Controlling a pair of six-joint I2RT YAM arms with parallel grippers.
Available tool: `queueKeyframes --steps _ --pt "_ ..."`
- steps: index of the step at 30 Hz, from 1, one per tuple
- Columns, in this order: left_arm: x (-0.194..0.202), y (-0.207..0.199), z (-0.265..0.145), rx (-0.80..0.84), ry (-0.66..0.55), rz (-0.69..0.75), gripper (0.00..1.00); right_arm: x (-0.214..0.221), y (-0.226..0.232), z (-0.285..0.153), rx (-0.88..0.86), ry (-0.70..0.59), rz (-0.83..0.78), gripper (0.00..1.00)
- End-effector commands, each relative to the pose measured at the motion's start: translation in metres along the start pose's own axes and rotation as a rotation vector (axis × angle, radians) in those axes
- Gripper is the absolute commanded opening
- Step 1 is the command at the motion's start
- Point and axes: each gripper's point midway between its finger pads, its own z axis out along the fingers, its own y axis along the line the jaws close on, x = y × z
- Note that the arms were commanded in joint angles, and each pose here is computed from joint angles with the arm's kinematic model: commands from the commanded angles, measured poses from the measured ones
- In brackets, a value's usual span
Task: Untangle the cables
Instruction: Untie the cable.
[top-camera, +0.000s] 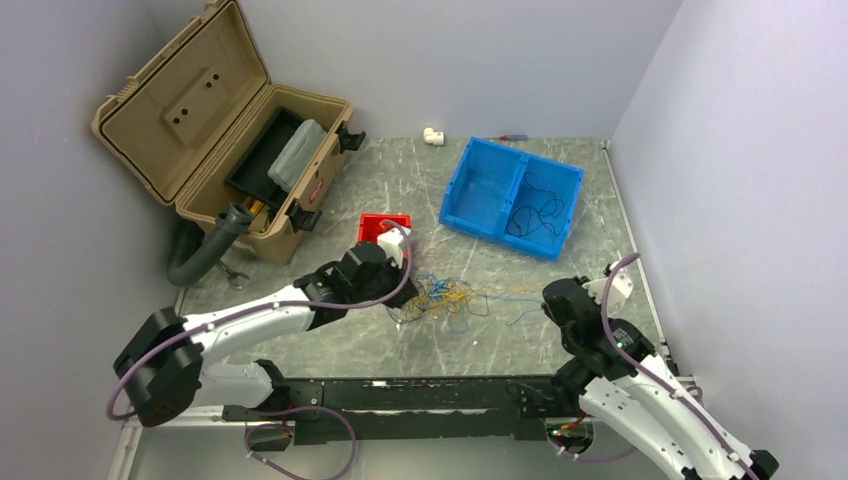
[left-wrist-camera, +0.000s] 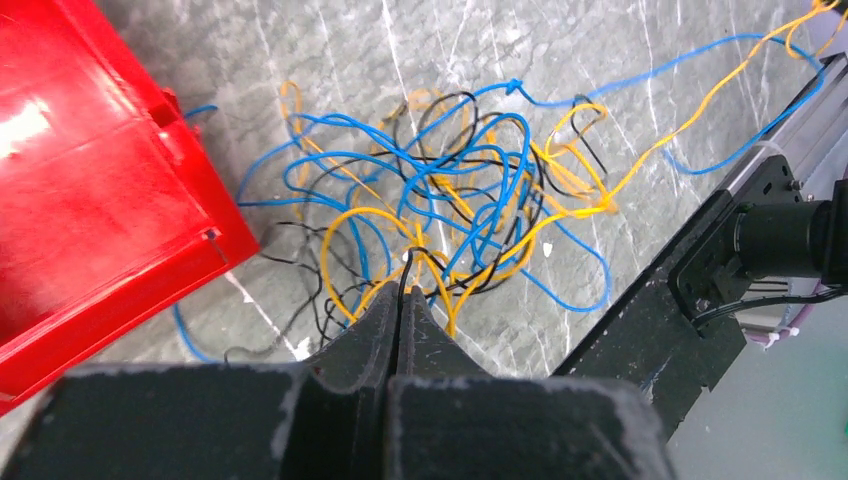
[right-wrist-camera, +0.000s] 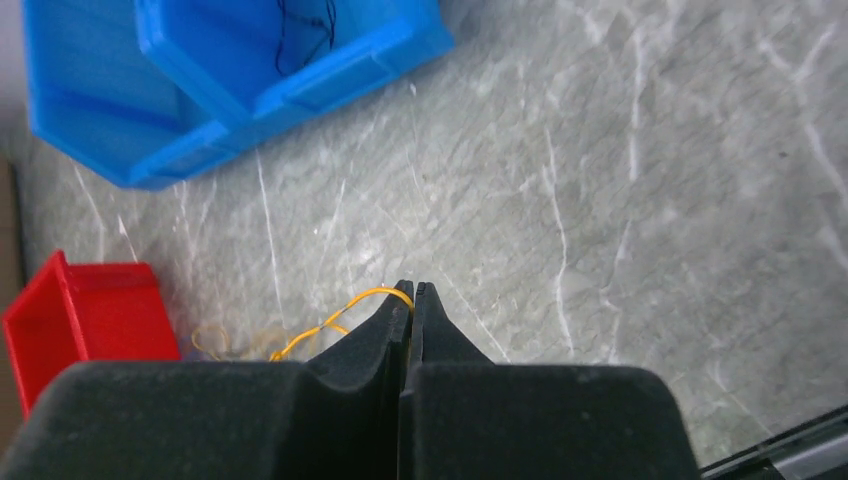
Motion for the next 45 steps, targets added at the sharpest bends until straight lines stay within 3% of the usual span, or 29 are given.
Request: queueKeyframes --steps 1,11,29,32,35,38,40,42,45 --pt "-0.024 0.011 -0.028 -0.089 -0.094 0.045 0.0 -0.048 -0.014 -0.019 0.082 -0.156 0.049 0.0" --pt "-0.063 0.026 -0.097 -0.219 -0.309 0.065 0.0 -0.082 -0.021 -0.036 0.091 -0.268 0.106 0.0" --pt "-0.072 0.027 -0.114 -0.234 -0.363 0.058 0.0 -0.074 -0.005 -0.035 -0.023 -0.231 0.069 0.0" --pt "-0.073 0.022 -0.115 -0.206 -0.364 0.071 0.0 -0.066 0.007 -0.032 -0.068 -0.193 0.019 0.0" --pt "-0.073 0.007 -0.112 -0.122 -0.354 0.11 0.0 -0.05 0.038 -0.033 -0.219 -0.114 -0.105 0.0" --pt "-0.074 -0.009 -0.109 -0.037 -0.347 0.148 0.0 -0.036 0.072 -0.042 -0.412 -0.061 -0.187 0.16" --pt "-0.076 -0.021 -0.108 0.025 -0.349 0.171 0.0 -0.029 0.089 -0.05 -0.521 -0.035 -0.219 0.43" --pt "-0.076 -0.032 -0.106 0.083 -0.346 0.192 0.0 -0.021 0.104 -0.058 -0.624 -0.013 -0.261 0.63" --pt "-0.076 -0.047 -0.104 0.165 -0.339 0.213 0.0 -0.005 0.133 -0.078 -0.824 0.044 -0.327 0.71"
